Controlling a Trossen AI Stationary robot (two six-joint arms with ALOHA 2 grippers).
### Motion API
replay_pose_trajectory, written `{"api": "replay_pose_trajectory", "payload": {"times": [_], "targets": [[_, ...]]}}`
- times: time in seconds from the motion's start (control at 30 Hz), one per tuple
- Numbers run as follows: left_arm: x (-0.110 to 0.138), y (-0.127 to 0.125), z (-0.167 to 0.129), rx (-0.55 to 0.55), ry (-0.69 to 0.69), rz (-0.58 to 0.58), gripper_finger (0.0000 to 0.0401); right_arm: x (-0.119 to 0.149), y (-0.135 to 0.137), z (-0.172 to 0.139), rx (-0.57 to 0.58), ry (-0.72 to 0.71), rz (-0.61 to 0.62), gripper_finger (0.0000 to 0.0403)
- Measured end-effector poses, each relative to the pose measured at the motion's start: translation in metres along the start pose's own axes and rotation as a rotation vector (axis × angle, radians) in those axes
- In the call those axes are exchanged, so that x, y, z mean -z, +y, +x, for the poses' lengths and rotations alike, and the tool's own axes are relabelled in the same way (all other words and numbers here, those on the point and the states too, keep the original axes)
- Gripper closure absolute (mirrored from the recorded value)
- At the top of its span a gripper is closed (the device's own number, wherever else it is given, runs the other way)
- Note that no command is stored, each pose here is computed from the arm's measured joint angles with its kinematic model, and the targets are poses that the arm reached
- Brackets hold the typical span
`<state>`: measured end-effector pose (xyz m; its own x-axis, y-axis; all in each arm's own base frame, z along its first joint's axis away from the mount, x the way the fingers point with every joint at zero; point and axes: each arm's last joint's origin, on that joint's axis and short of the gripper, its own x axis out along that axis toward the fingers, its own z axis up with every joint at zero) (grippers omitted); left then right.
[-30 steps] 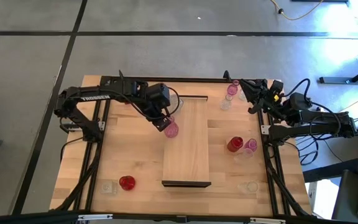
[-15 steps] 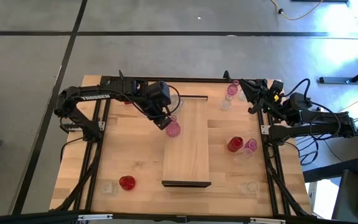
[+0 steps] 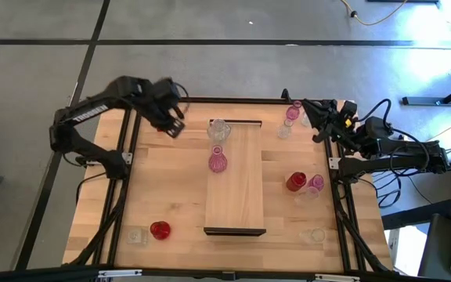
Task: Sort vases onto shelf
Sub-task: Put the red vase on the shelf
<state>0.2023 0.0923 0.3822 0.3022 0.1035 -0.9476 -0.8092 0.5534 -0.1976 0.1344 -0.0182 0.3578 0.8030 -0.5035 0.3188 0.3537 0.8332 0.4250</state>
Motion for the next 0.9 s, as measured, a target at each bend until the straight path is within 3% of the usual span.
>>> {"api": "replay_pose_trajectory", "payload": {"times": [0.2,0.43,0.53,0.7,0.9], "targets": [[-0.026,0.052,0.002,-0.094,-0.032,-0.07,0.0401,0.0,0.0,0.0,0.006,-0.003,0.0,0.0349],[-0.034,0.098,0.044,-0.147,0.067,-0.103,0.0395,-0.001,0.001,0.0,-0.03,0.0,0.005,0.0349],[-0.031,0.111,0.064,-0.156,0.101,-0.09,0.0368,-0.001,0.001,0.0,-0.03,0.0,0.006,0.0349],[-0.025,0.134,0.083,-0.211,0.13,-0.165,0.0303,-0.002,0.002,0.0,-0.035,-0.016,0.014,0.0349],[-0.031,0.15,0.088,-0.238,0.044,-0.228,0.0235,-0.004,0.001,0.0,-0.021,-0.038,0.023,0.0349]]}}
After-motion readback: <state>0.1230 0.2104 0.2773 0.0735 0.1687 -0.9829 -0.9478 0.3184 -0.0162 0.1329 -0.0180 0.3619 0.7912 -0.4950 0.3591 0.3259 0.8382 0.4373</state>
